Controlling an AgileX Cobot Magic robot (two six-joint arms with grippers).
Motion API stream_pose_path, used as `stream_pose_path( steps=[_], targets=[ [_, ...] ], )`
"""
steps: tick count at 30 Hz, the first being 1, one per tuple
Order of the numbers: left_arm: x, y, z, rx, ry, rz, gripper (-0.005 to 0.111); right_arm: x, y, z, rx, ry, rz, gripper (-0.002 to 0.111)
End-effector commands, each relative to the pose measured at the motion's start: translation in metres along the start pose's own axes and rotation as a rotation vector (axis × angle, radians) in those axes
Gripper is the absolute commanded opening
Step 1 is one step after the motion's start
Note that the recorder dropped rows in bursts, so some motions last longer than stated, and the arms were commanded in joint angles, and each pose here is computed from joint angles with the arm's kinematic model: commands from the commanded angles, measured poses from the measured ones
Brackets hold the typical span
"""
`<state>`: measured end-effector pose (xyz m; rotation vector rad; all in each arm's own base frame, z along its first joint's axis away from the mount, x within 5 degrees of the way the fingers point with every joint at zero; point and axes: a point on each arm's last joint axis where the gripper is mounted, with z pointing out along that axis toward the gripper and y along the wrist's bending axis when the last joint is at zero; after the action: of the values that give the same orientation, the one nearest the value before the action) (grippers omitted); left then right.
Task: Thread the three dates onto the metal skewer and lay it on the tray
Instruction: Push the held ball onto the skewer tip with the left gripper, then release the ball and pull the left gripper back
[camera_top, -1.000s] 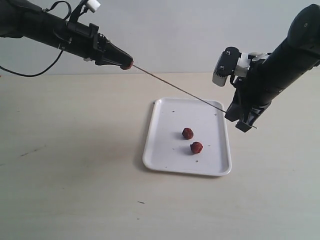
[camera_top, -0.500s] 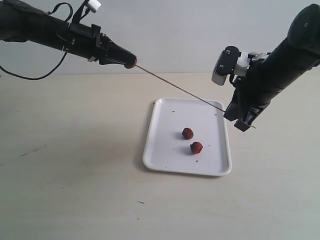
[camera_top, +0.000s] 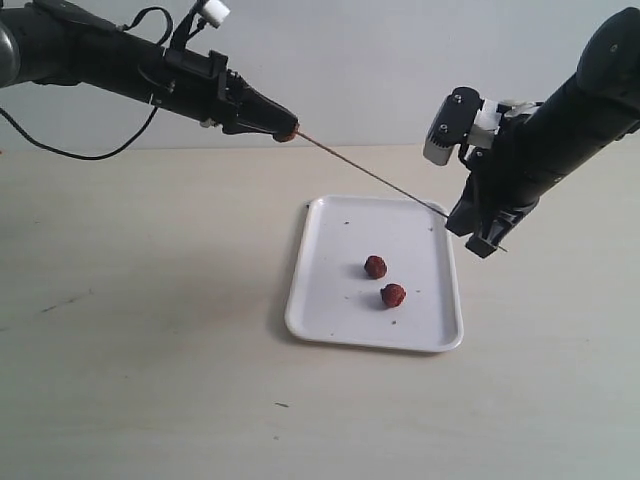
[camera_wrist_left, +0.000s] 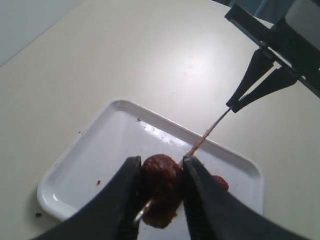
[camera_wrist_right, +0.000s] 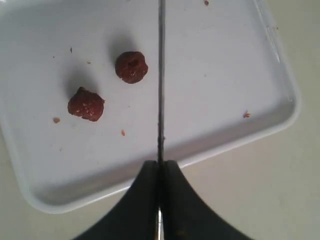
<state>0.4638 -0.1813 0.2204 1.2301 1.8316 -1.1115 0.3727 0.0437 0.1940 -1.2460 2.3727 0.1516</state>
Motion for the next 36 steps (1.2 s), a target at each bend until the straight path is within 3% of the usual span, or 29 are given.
stream_pose_path(
  steps=[1,12,17,18,21,22,29,36],
  targets=[
    [-0.005,-0.010,0.011,0.031,0.018,0.036,0.028,-0.004,-0.002,-0.001,0.019,-0.047,0.027,0.000],
    [-0.010,-0.025,0.032,0.077,0.034,0.059,0.028,-0.007,-0.001,-0.001,0.008,-0.072,0.036,0.000],
    [-0.010,-0.018,0.029,0.014,0.029,0.059,0.029,-0.007,-0.002,-0.001,0.011,-0.073,0.036,0.000],
    [-0.010,-0.017,0.029,0.004,0.027,0.059,0.031,-0.007,-0.002,-0.001,0.011,-0.073,0.036,0.000],
    [-0.010,-0.016,0.029,-0.008,0.029,0.059,0.060,-0.007,-0.002,-0.001,0.018,-0.075,0.038,0.000],
    [-0.010,-0.016,0.029,-0.005,0.030,0.059,0.065,-0.007,-0.003,-0.001,0.026,-0.077,0.039,0.000],
    [-0.008,-0.011,0.023,-0.026,0.036,0.051,0.067,-0.010,-0.010,-0.002,0.103,-0.115,0.092,0.000],
    [-0.006,0.003,0.011,-0.114,0.018,0.031,0.067,-0.010,-0.014,-0.002,0.134,-0.121,0.133,0.000]
  ],
)
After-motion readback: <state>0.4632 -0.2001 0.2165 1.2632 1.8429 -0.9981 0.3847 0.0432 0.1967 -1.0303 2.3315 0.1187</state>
